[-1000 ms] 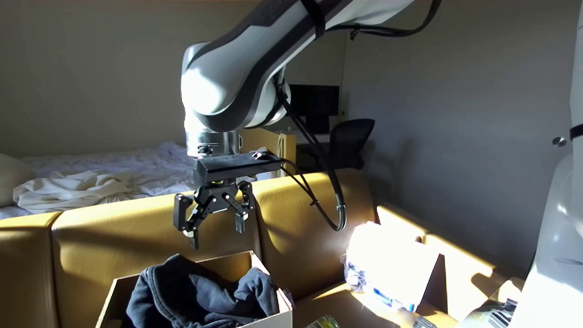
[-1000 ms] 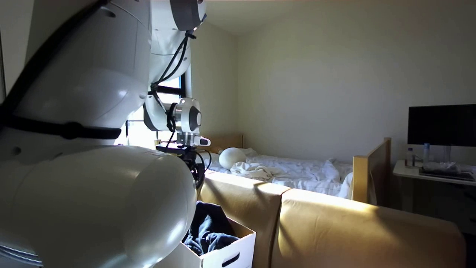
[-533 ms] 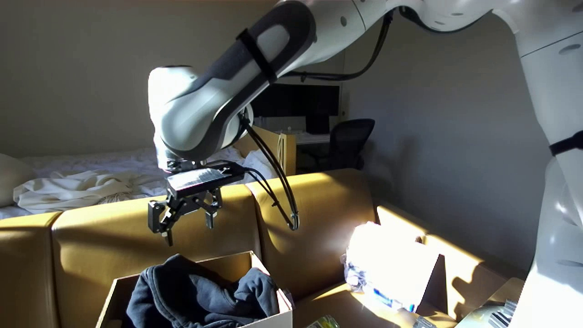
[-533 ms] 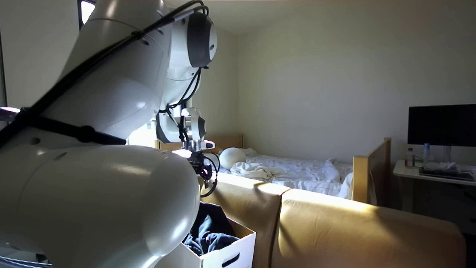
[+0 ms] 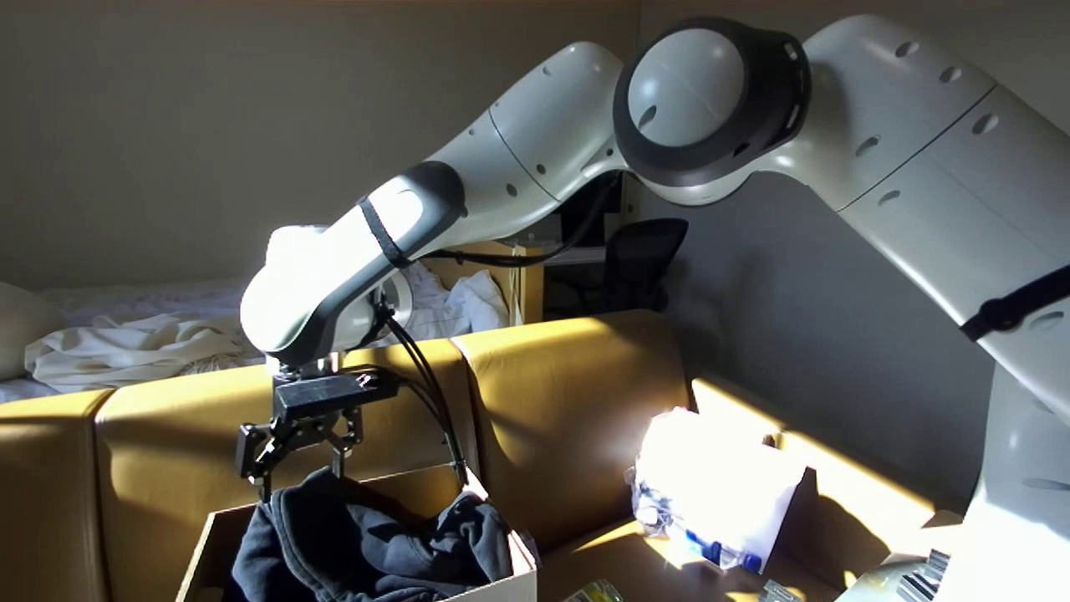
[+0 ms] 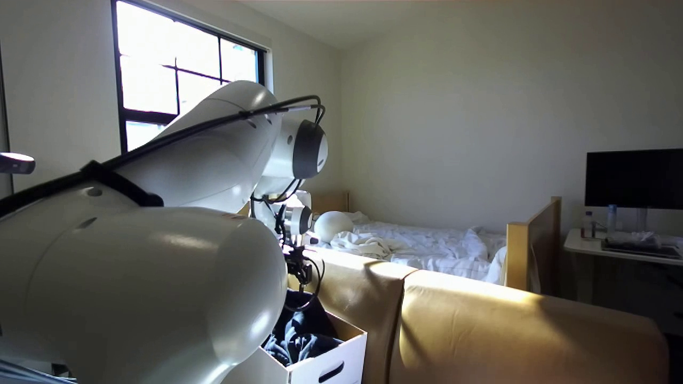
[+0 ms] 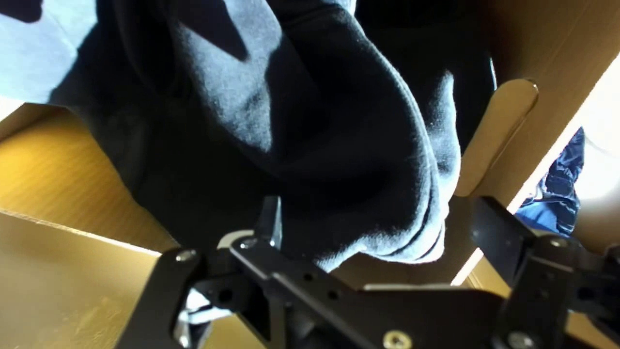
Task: Take the hoodie from the box and put it on the table
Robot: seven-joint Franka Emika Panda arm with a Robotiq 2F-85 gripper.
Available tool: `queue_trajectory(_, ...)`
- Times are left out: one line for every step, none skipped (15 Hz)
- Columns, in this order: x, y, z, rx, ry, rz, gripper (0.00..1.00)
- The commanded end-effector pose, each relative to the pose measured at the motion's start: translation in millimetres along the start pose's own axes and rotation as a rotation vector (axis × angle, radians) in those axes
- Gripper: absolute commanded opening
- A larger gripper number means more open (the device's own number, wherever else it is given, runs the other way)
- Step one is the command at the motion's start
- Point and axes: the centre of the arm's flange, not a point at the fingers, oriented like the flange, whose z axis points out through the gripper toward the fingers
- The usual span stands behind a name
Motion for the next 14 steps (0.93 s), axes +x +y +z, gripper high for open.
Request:
queue_trajectory(29.0,-16.2,54.0,0.011,-0.073,-0.019,1.0)
queue_trajectory(26.2,-15.5,69.1,-0.006,-0.083,-0.011,1.0)
queue_trajectory(23.0,-14.4,83.9,-0.018,-0.098,-0.008,1.0)
queue_trajectory(21.6,-13.8,97.0,-0.046,-0.097,0.001,1.0)
queue_trajectory(20.5,-11.6,107.6,-0.081,-0.1,-0.006,1.0)
queue_trajectory(19.9,-9.9,115.8,-0.111,-0.108,-0.008,0.75)
queue_trajectory(20.4,-8.0,119.8,-0.134,-0.107,-0.005,0.74)
queue_trajectory(13.9,-13.9,116.8,-0.152,-0.113,-0.005,0.68)
queue_trajectory(12.2,-15.7,115.5,-0.16,-0.121,-0.002,0.6)
queue_trajectory(11.5,-17.7,114.1,-0.152,-0.143,-0.003,0.54)
queue_trajectory(10.7,-18.4,111.2,-0.133,-0.175,0.004,0.46)
queue_trajectory(9.2,-19.6,108.8,-0.112,-0.216,-0.004,0.41)
queue_trajectory(7.7,-18.2,107.5,-0.078,-0.301,-0.026,0.34)
queue_trajectory(4.5,-16.2,107.1,-0.041,-0.32,-0.061,0.27)
